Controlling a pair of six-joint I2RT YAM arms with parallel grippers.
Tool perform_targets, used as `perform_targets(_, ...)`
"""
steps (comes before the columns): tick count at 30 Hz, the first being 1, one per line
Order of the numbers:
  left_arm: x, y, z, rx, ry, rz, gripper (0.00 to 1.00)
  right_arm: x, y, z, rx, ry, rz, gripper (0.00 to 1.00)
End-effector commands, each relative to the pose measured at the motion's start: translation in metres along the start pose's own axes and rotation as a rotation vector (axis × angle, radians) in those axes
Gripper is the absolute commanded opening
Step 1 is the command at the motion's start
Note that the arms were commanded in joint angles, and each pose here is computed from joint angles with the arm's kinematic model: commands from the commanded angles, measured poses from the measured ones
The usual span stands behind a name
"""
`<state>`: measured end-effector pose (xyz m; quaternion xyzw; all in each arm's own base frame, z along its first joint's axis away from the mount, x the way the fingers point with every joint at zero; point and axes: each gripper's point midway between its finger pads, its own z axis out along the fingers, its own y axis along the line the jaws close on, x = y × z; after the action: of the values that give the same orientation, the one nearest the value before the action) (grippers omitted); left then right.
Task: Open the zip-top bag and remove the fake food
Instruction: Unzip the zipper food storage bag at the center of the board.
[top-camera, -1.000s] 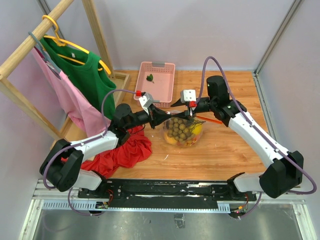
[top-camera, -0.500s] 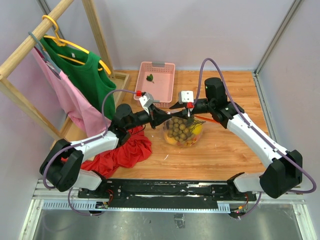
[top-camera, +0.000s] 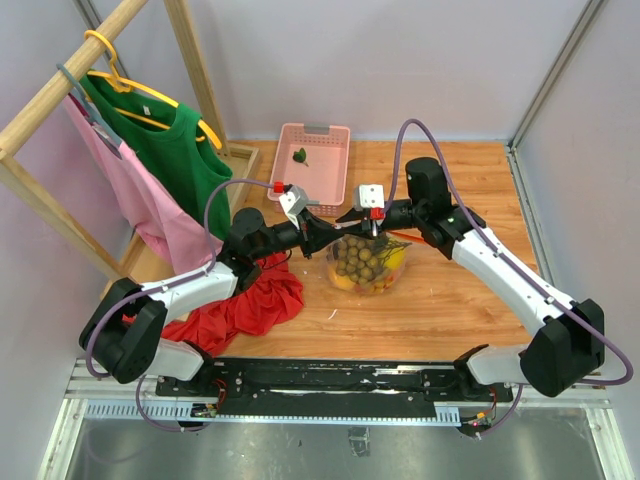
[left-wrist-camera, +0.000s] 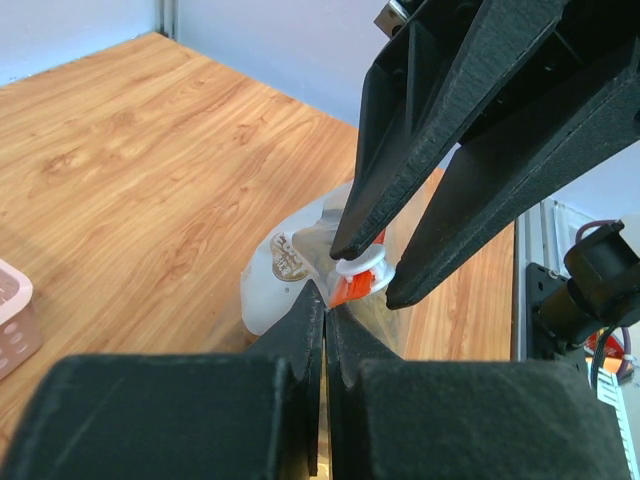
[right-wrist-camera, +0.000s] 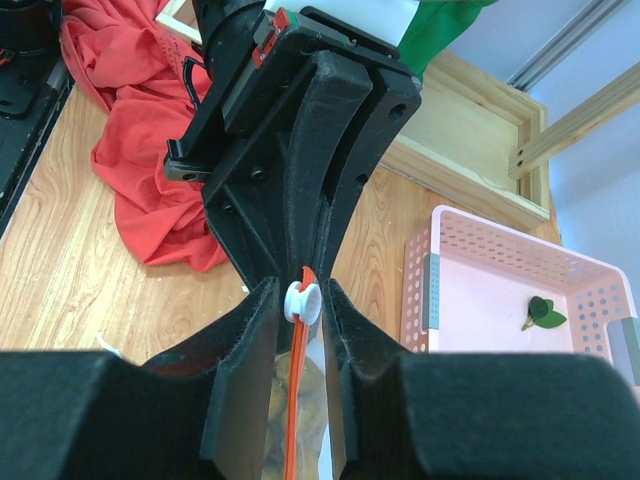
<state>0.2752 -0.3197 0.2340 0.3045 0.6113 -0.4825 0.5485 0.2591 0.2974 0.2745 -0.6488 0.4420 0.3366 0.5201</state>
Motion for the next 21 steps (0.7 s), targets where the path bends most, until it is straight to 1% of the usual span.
perform_targets(1,-0.0295,-0.0113,0.0038,0.027,-0.067,0.040,0.00,-0.0052,0.0053,0.0017,-0.005,-0.009,-0.016,0.25)
perform_targets(5,-0.0287,-0.0118,0.0035,0.028,-0.066,0.036,0.00,-0.0040,0.0053,0.0018,-0.004,-0.005,-0.015,0.23)
perform_targets(13,-0.0283,-0.0121,0.0015,0.021,-0.067,0.034,0.00,-0.0033,0.0046,0.0015,-0.002,0.001,-0.014,0.04)
perform_targets(17,-0.0313,-0.0099,-0.0021,-0.006,-0.085,0.043,0.00,-0.0013,0.0027,-0.0014,0.011,0.014,-0.011,0.01)
perform_targets(21,-0.0314,-0.0056,-0.0061,-0.041,-0.087,0.054,0.00,0.0009,-0.0002,-0.0054,0.025,0.020,0.011,0.01)
